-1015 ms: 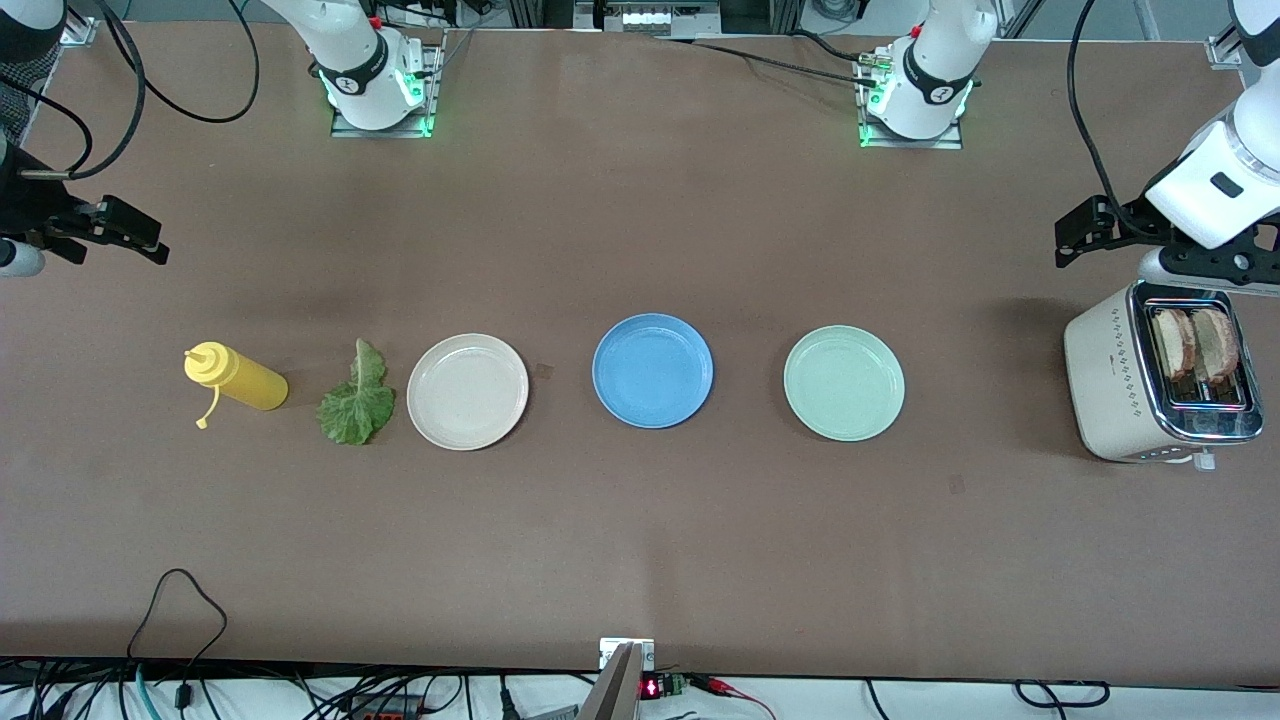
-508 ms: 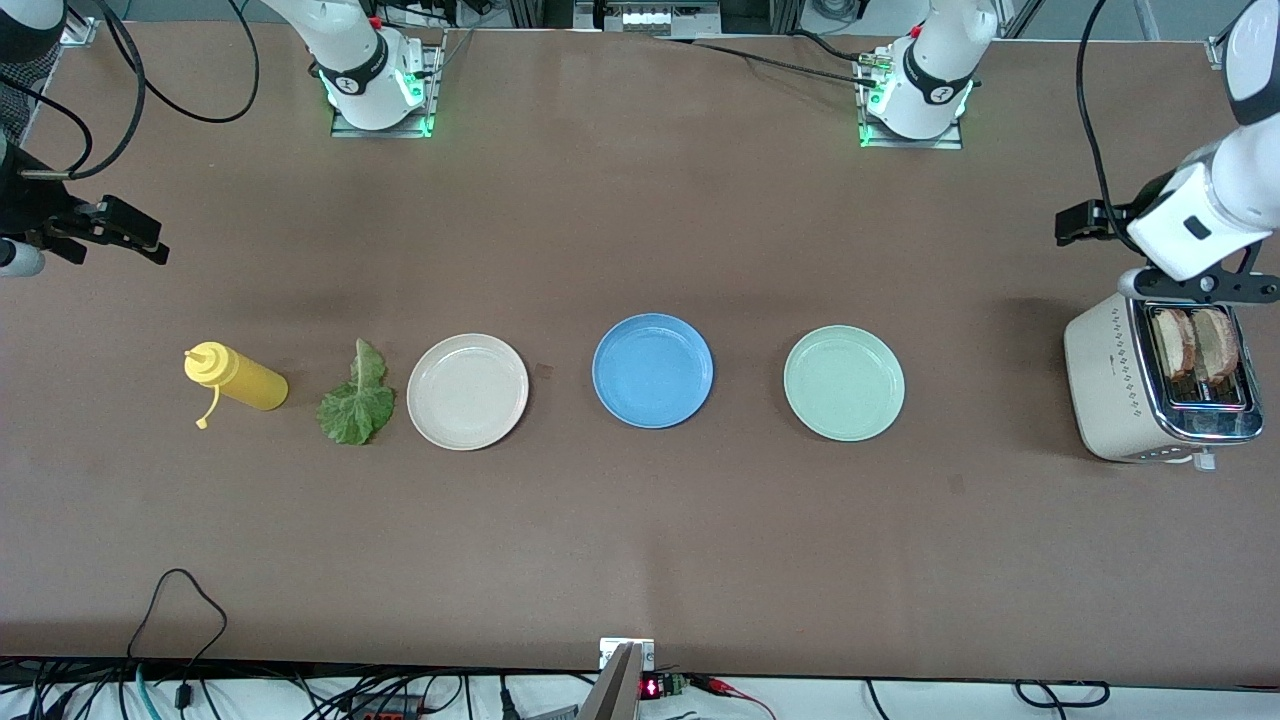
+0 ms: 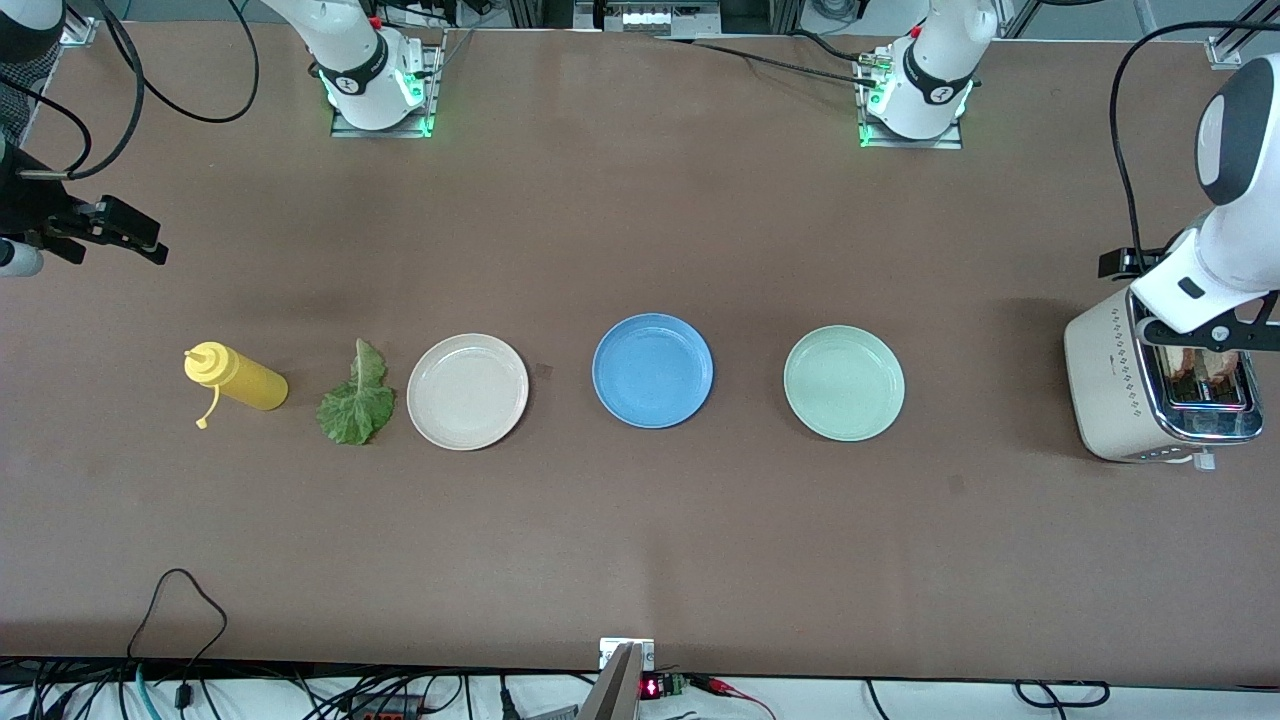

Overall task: Make sandwich in blue plate with both arms
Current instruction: 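Lower the left gripper into the toaster and grasp a bread slice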

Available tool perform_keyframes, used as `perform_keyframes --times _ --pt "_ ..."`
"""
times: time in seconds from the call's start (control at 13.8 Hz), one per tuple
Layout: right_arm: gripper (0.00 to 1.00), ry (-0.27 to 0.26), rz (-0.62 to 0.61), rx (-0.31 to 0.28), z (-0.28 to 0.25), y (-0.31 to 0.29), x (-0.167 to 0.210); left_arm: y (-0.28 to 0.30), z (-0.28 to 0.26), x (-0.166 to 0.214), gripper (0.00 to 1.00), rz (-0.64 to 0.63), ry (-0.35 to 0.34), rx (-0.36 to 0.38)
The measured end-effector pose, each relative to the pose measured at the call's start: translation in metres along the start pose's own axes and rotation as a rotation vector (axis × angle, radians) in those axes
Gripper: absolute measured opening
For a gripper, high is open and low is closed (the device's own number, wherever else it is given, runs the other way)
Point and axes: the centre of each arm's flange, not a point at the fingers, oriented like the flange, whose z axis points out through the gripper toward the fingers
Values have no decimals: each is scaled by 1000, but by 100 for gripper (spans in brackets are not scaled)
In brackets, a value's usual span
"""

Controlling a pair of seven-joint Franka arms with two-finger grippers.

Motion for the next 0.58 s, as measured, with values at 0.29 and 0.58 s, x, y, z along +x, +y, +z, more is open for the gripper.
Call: perform_keyframes --times 0.29,0.58 --pt "100 0 1 0 0 1 0 -36 49 12 100 -12 90 -13" --pt "100 0 1 0 0 1 0 -67 103 11 100 -5 158 -29"
